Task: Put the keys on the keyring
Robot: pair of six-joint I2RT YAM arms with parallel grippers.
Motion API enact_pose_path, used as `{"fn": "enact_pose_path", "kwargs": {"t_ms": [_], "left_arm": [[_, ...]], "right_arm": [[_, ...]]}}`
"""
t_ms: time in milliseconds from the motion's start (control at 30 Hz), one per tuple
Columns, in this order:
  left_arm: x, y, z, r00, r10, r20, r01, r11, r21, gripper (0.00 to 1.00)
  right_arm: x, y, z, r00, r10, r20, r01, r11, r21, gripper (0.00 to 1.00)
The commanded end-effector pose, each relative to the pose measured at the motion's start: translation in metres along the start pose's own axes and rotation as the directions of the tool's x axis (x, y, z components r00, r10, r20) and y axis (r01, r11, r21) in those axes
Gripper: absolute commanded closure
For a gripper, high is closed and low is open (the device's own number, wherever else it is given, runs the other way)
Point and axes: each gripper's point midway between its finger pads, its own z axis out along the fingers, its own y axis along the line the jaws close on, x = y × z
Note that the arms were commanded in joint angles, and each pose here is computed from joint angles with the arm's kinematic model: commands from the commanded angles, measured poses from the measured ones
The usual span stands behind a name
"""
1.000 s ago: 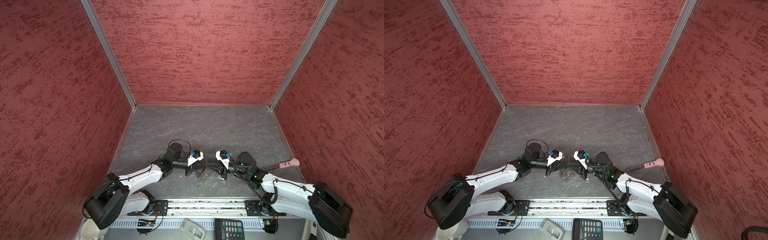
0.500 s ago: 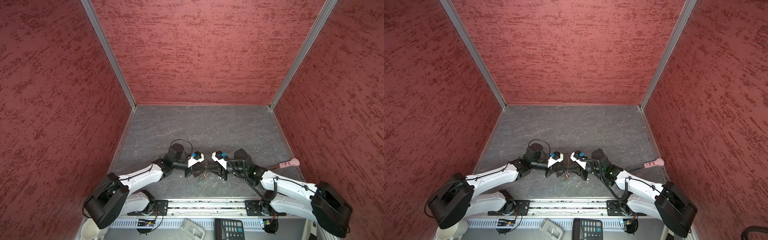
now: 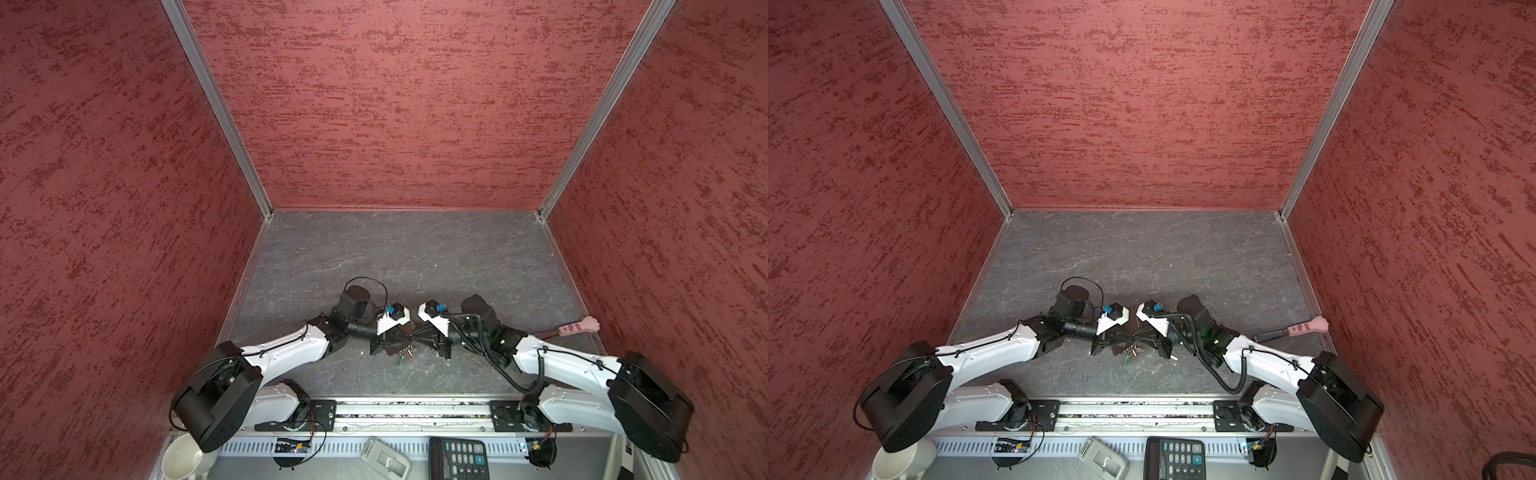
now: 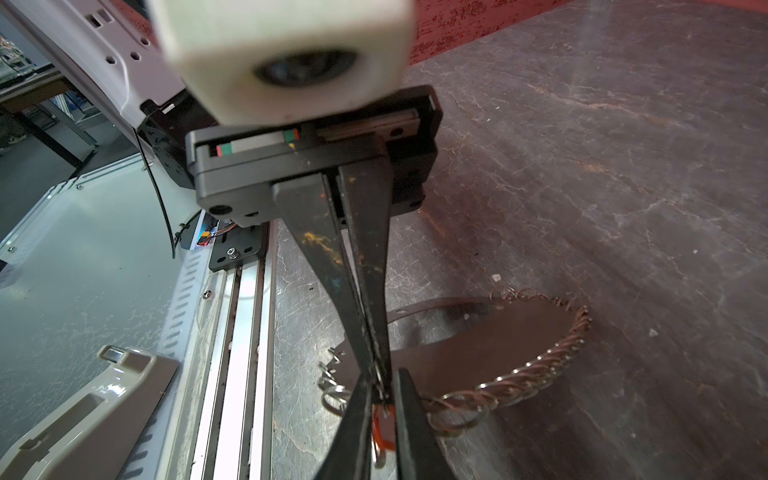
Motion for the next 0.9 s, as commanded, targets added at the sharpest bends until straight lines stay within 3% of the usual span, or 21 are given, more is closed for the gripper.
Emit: {"fn": "enact_pose_path", "kwargs": {"t_ms": [0, 167, 533, 867], "left_arm": [[-0.011, -0.003, 0.002, 0.999, 0.029, 0.020, -0.029, 0.999, 0.030, 1.00], [-0.012, -0.002, 0.001, 0.999, 0.036, 0.025, -0.036, 0.999, 0.022, 1.00], [-0.011, 0.003, -0.001, 0.999, 0.048, 0.025, -0.048, 0.999, -0.020, 1.00], [-0.018, 0.010, -0.006, 0.996, 0.051, 0.068, -0.046, 0.996, -0.074, 1.00]], "right_arm": [[-0.008, 0.001, 0.001, 0.999, -0.035, 0.011, 0.035, 0.999, -0.008, 0.87], [-0.005, 0.002, 0.003, 1.000, -0.026, -0.006, 0.026, 0.999, -0.022, 0.92], [0.002, 0.006, 0.003, 0.999, -0.029, -0.032, 0.028, 0.998, -0.051, 0.90], [-0.002, 0.005, 0.000, 1.000, -0.027, 0.001, 0.027, 0.999, -0.033, 1.00]]}}
